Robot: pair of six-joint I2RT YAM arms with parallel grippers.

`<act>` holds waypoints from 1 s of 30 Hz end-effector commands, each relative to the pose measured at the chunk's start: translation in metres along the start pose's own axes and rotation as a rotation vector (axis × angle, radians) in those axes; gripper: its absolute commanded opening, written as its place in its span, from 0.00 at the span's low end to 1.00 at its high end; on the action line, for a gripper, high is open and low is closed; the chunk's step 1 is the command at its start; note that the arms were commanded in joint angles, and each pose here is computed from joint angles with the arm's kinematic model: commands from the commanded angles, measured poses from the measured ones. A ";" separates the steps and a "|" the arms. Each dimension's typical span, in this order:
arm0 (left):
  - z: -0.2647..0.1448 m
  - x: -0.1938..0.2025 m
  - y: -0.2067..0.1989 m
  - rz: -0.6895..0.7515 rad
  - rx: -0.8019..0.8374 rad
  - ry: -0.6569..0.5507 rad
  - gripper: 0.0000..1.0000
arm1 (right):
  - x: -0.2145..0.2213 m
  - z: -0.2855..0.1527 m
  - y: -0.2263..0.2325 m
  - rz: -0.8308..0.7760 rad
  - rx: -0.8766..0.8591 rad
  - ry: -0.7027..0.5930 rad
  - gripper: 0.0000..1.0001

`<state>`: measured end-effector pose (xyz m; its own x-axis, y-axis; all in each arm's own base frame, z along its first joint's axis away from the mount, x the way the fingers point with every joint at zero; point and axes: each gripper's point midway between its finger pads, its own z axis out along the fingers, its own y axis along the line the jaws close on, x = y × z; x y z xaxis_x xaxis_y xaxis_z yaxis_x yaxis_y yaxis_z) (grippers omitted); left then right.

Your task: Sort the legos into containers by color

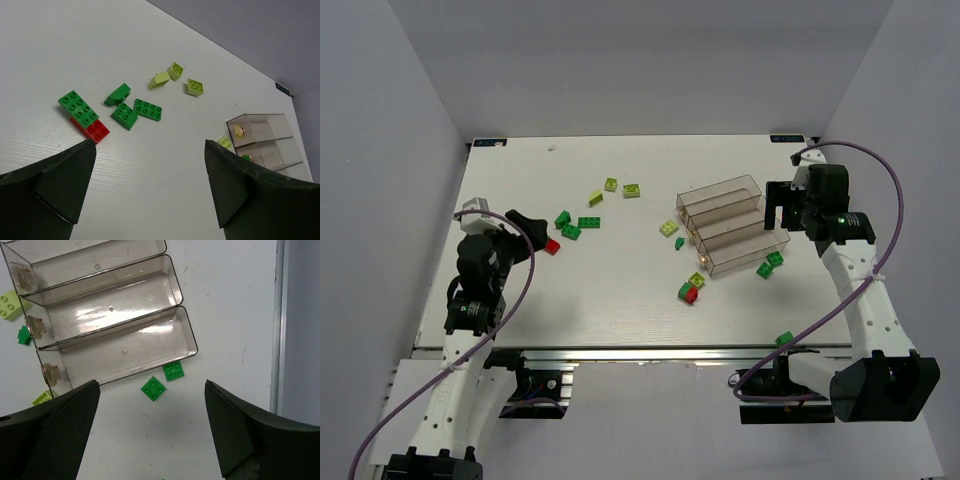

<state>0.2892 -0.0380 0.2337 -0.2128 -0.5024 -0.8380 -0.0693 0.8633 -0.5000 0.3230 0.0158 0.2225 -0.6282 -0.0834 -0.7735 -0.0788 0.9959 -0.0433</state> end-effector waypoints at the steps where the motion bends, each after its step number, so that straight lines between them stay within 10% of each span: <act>1: -0.009 -0.003 -0.015 0.002 0.063 0.022 0.98 | -0.013 -0.008 -0.002 0.005 0.010 -0.034 0.90; 9: -0.015 0.000 -0.020 -0.010 0.093 0.035 0.98 | -0.013 -0.011 0.022 -0.087 -0.145 -0.070 0.90; 17: -0.015 0.006 -0.027 -0.034 0.136 0.062 0.94 | 0.035 -0.047 0.089 -0.552 -0.652 -0.112 0.89; 22: -0.011 0.011 -0.034 -0.077 0.163 0.094 0.33 | 0.052 -0.054 0.106 -0.602 -0.777 -0.151 0.87; 25: -0.009 0.013 -0.042 -0.110 0.193 0.124 0.16 | 0.054 -0.036 0.105 -0.475 -0.746 -0.100 0.56; 27: -0.006 0.017 -0.046 -0.128 0.206 0.154 0.21 | 0.058 -0.027 0.105 -0.382 -0.730 -0.043 0.34; 30: -0.004 0.022 -0.048 -0.145 0.203 0.204 0.66 | 0.063 -0.011 0.102 -0.297 -0.688 0.007 0.58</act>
<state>0.2829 -0.0804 0.2183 -0.3973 -0.5694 -0.7197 0.0277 0.7764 -0.6296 0.2548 0.1091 0.1778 -0.4604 -0.4224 -0.7808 -0.7652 0.6346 0.1079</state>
